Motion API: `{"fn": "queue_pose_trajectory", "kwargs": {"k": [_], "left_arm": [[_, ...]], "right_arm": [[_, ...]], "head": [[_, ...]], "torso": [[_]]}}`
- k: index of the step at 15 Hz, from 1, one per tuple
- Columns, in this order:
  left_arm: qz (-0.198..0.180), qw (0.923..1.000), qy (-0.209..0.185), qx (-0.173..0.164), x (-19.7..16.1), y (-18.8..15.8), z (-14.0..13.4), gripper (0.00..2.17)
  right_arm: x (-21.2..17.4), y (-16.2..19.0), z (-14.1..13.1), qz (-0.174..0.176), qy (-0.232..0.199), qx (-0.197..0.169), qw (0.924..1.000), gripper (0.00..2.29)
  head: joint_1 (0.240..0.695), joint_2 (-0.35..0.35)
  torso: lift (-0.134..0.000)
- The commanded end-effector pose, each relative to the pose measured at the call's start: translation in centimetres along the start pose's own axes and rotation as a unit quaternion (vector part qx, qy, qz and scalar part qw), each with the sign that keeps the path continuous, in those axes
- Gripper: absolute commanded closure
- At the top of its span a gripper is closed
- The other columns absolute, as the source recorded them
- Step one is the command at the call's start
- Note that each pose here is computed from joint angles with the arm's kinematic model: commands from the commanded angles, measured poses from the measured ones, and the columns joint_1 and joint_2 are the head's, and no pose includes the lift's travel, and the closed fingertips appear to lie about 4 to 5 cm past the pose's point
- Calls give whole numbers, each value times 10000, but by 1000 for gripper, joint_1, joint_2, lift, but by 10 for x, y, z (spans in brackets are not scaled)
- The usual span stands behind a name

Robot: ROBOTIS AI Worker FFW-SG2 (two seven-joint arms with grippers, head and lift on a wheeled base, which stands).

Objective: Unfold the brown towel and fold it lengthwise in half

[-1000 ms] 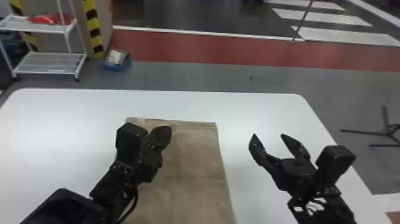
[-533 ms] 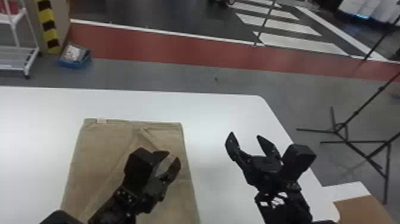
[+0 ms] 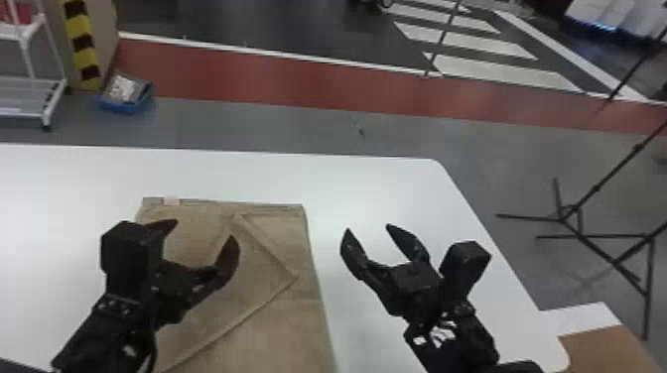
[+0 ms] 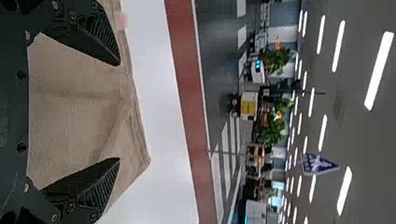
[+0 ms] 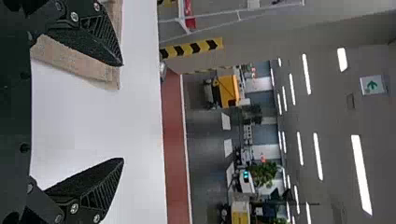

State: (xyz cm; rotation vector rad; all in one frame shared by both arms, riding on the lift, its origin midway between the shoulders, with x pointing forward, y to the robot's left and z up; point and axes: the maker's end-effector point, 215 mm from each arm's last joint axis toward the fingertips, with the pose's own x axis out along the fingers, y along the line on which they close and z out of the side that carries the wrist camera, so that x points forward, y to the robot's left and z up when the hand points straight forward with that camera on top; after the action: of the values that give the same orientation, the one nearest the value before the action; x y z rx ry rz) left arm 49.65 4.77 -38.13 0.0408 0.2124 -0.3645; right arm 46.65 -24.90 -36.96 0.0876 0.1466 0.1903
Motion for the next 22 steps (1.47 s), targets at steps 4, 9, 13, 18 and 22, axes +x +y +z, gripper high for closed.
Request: {"fn": "queue_pose_trajectory", "kwargs": {"k": [4,9,13,18,22], "left_arm": [[981,9921,-656,426,-7,71,8,73],[965,9919,-734,378,-9,70,-3,73],[938,9925,-699,352,-8,71,-8,73],[987,9924,-648,335,-8,80,-13,73],[1005,9925,-610,341,-8,83,-17,73]], "right_arm": [[29,52,-52,973,401,-374,9937,323],[43,95,-85,1616,697,-943,9799,410],[44,98,-112,1622,1234,-976,9741,505],[45,111,-110,1770,1248,-962,9715,849],[45,113,-104,1725,1183,-960,9731,596]], "head": [[695,-134],[695,-45],[695,-26],[695,-9],[695,6]], "torso": [[-119],[-119],[-119],[-119],[-119]]}}
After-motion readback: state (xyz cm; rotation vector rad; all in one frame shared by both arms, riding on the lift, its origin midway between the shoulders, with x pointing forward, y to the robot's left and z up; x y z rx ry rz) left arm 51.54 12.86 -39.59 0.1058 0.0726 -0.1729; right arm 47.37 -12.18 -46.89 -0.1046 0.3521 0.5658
